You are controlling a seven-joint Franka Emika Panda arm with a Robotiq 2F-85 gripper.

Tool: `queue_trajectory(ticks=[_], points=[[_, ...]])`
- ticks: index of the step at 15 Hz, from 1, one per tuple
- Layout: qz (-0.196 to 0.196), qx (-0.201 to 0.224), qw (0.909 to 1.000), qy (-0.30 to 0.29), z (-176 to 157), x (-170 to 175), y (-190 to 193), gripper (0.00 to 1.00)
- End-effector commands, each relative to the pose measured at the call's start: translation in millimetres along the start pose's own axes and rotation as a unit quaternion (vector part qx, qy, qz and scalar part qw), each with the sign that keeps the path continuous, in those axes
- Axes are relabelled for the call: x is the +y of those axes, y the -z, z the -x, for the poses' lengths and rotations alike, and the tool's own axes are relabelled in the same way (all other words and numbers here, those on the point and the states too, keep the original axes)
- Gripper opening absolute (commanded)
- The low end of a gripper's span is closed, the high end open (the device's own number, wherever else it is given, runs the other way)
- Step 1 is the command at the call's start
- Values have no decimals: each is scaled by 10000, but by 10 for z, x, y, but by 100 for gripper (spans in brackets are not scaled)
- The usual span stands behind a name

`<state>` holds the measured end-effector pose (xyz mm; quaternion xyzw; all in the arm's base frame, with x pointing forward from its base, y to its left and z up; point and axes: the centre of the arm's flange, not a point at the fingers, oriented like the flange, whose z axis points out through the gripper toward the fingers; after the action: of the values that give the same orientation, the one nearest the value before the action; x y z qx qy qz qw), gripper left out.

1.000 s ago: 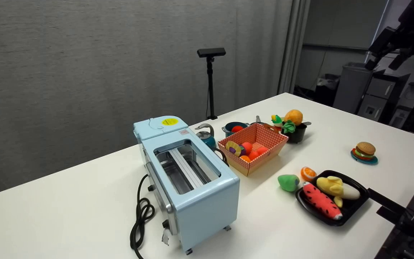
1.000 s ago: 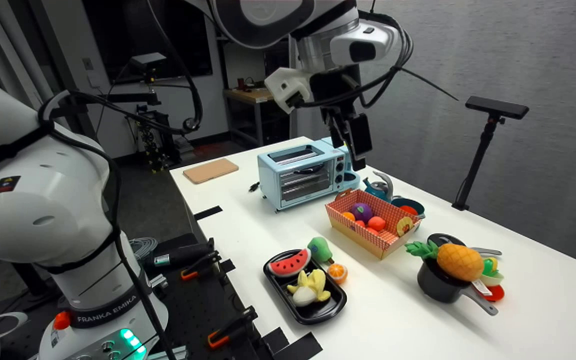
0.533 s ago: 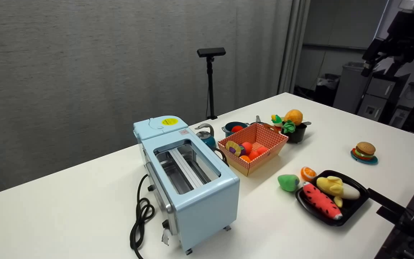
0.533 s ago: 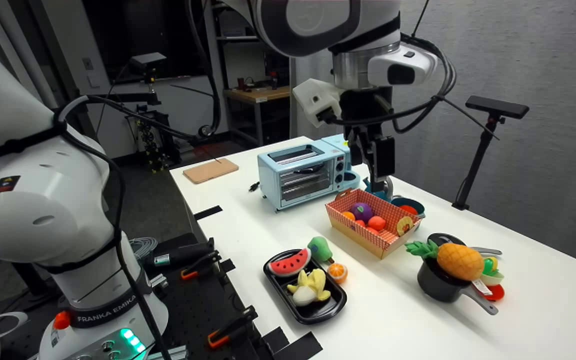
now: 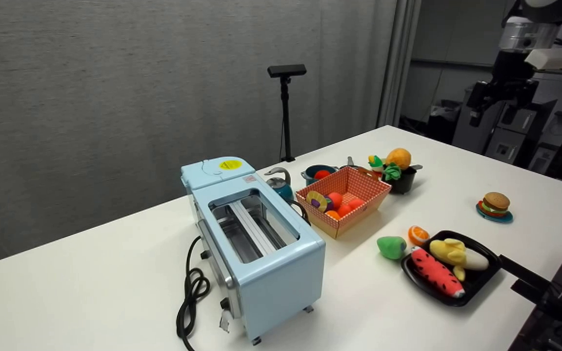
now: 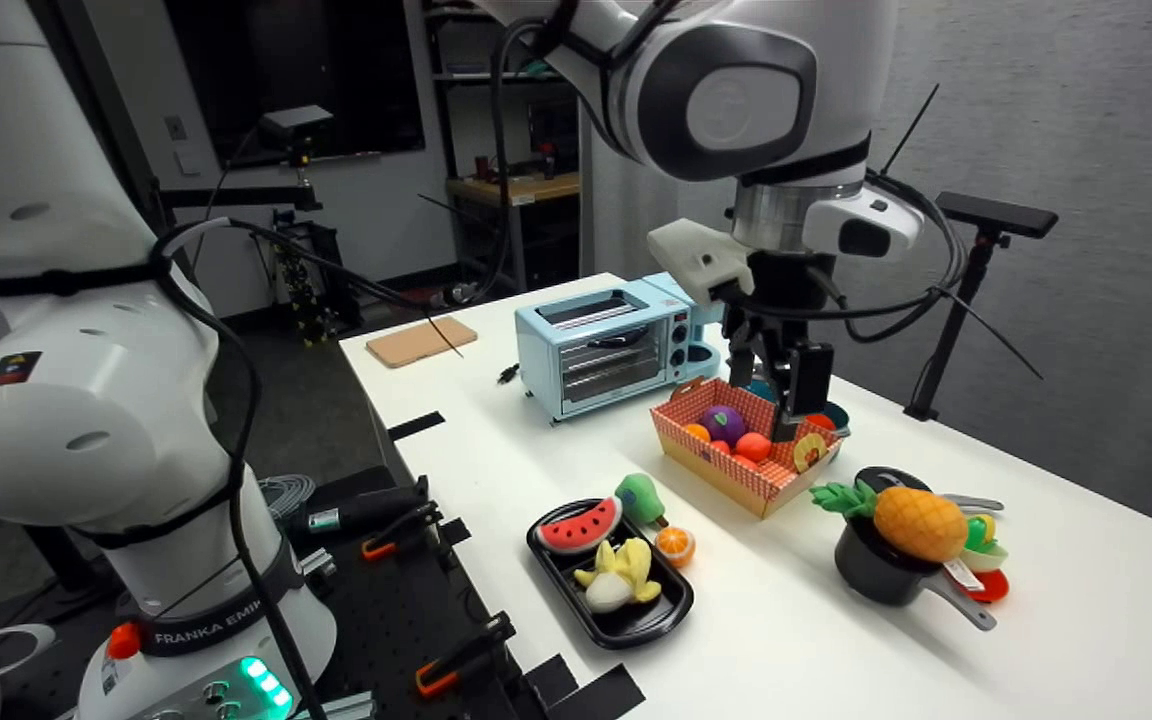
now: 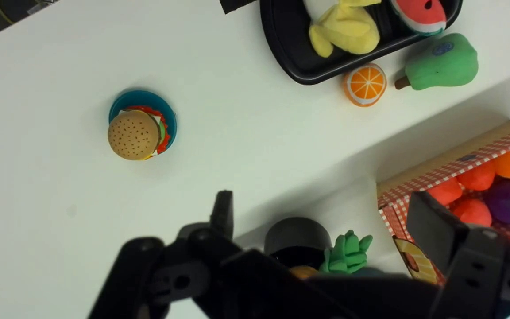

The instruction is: Move the pineapple plush toy from the pot to the box

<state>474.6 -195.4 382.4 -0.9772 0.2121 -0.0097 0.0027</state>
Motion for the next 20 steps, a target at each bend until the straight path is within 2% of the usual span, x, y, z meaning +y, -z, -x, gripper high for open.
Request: queue_trajectory(ticks=[1, 9, 20], points=[[93, -279, 9991, 298, -395, -142, -219, 100], [486, -159, 9939, 980, -819, -431, -580, 100], [440, -85, 9908, 1280, -1253, -407, -800, 100]])
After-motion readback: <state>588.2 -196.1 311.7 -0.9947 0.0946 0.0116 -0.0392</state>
